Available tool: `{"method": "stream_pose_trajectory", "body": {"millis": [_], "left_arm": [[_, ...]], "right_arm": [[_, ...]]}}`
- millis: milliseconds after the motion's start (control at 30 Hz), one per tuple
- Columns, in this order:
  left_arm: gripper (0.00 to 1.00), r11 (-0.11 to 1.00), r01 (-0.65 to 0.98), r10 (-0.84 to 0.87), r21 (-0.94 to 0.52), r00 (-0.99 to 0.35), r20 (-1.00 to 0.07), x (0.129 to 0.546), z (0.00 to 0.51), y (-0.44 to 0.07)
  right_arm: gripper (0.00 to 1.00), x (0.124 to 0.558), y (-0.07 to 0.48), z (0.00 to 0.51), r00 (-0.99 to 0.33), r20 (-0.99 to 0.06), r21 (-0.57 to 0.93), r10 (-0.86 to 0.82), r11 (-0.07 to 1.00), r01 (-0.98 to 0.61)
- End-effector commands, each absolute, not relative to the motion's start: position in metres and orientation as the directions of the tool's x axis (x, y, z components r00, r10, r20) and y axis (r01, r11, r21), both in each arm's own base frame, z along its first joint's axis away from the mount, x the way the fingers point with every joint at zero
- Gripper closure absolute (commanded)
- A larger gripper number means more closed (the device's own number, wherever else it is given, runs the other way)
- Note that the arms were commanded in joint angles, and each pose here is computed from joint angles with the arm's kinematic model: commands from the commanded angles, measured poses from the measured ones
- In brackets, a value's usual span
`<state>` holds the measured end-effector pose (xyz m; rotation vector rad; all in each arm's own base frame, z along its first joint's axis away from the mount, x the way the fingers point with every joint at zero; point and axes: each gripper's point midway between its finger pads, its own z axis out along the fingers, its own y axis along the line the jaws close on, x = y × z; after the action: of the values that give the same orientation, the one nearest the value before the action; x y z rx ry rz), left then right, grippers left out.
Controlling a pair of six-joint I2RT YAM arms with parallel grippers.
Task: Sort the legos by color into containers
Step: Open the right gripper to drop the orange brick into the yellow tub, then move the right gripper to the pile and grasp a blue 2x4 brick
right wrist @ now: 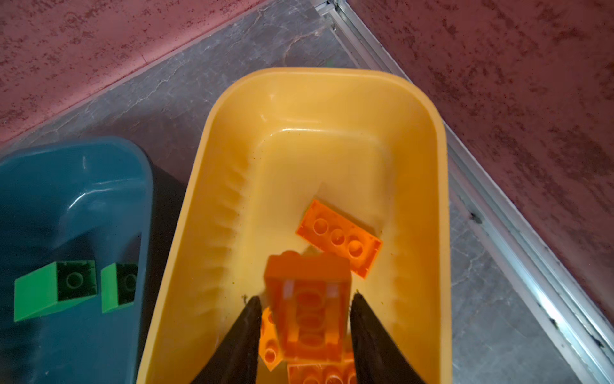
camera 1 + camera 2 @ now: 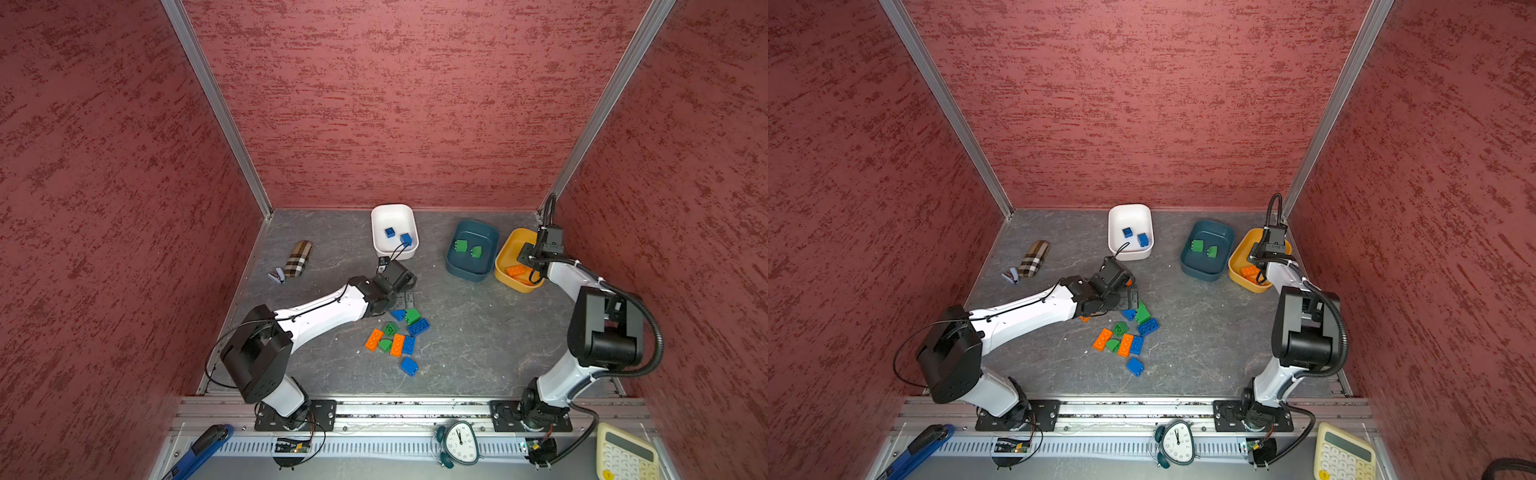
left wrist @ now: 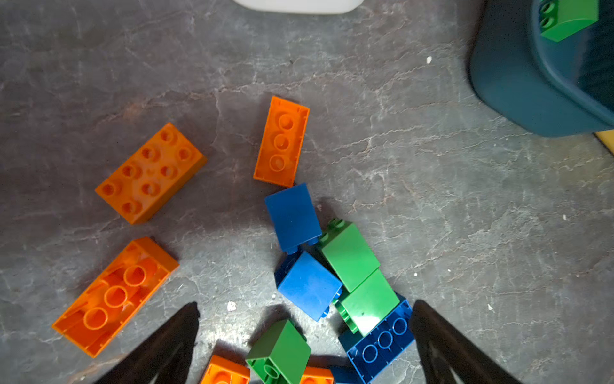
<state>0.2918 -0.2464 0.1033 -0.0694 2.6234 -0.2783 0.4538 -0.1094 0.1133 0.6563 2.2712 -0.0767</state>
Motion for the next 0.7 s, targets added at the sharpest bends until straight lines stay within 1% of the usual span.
{"method": "stream_pose_trajectory", "body": {"millis": [0,167,233,333,400,533,667], "left_arm": [[0.01,0.977,-0.072,-0.160,-0.201,-0.871,-0.464,0.287,0.101,-0.234],[0.01,0.972,-0.091,-0.183,-0.214,-0.867,-0.463,0.287,0.099,-0.234],[0.01,0.971,-0.125,-0.208,-0.204,-0.863,-0.461,0.288,0.097,-0.228],[0.01,0.965,-0.164,-0.241,-0.203,-0.859,-0.451,0.289,0.093,-0.222],[0.01,0.961,-0.183,-0.258,-0.205,-0.857,-0.446,0.290,0.091,-0.219],[0.01,0.955,-0.208,-0.282,-0.211,-0.856,-0.433,0.295,0.088,-0.215],[0.01,0.949,-0.225,-0.301,-0.218,-0.853,-0.426,0.298,0.085,-0.212]], "right_arm": [[0.45,0.466,-0.116,0.122,-0.589,-0.697,0.117,0.408,0.876,0.468],[0.35,0.478,-0.096,0.130,-0.605,-0.676,0.210,0.420,0.897,0.388],[0.28,0.475,-0.085,0.136,-0.604,-0.674,0.255,0.426,0.901,0.351],[0.20,0.466,-0.067,0.143,-0.604,-0.673,0.309,0.426,0.905,0.293],[0.17,0.458,-0.055,0.147,-0.604,-0.675,0.331,0.424,0.906,0.265],[0.03,0.436,-0.023,0.153,-0.620,-0.658,0.394,0.428,0.897,0.201],[0.01,0.413,0.016,0.155,-0.648,-0.642,0.431,0.409,0.892,0.136]]}}
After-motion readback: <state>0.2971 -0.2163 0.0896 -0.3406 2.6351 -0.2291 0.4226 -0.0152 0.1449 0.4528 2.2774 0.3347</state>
